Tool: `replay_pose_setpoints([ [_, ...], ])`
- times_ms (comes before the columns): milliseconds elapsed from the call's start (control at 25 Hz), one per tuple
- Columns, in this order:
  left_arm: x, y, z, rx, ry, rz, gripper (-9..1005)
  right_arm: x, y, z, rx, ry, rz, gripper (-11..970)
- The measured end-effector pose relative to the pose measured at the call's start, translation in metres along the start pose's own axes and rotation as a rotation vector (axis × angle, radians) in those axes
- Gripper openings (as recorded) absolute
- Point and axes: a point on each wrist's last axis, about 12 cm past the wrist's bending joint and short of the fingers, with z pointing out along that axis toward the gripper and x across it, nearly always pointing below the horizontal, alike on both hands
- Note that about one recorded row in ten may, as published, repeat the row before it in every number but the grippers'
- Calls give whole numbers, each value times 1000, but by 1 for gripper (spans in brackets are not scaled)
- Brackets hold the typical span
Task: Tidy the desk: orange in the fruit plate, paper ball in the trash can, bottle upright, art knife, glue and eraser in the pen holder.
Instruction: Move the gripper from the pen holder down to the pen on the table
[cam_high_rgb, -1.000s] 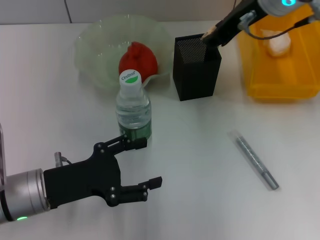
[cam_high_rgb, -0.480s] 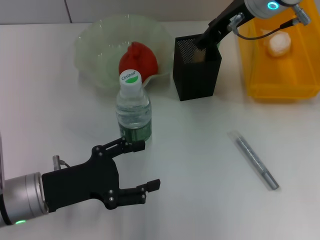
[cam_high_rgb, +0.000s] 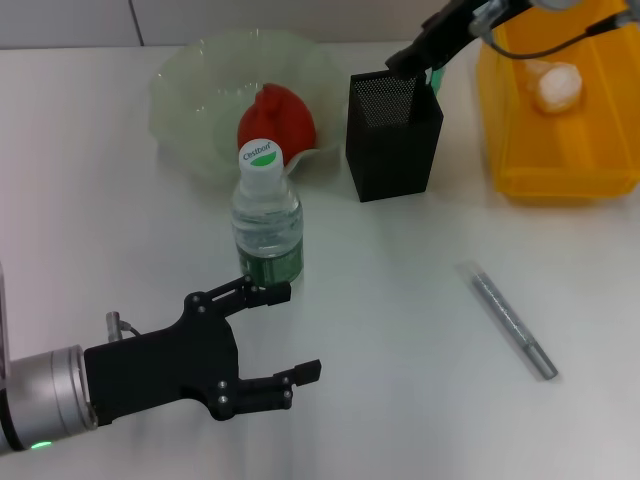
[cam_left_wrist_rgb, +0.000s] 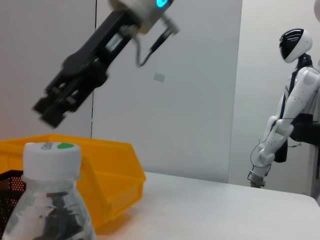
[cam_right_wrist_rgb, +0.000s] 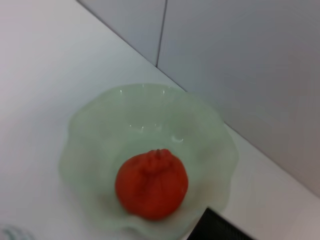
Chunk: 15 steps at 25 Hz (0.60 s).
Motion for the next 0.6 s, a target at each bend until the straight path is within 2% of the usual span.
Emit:
replay_pose_setpoints([
  [120, 0, 0, 0, 3, 0, -1, 861, 8, 7, -23, 8, 64, 68, 566],
  [240, -1, 1, 1, 6, 0, 1, 861, 29, 16, -36, -3, 151, 117, 602],
  [360, -2, 1, 3, 10, -1, 1, 861, 50, 28, -37, -5, 206, 118, 655],
  [440, -2, 1, 3, 9, -2, 2, 861, 63, 34, -32, -9, 245, 129, 655],
  [600, -2, 2, 3, 7, -4, 4, 861, 83, 36, -19, -28, 296, 176, 654],
])
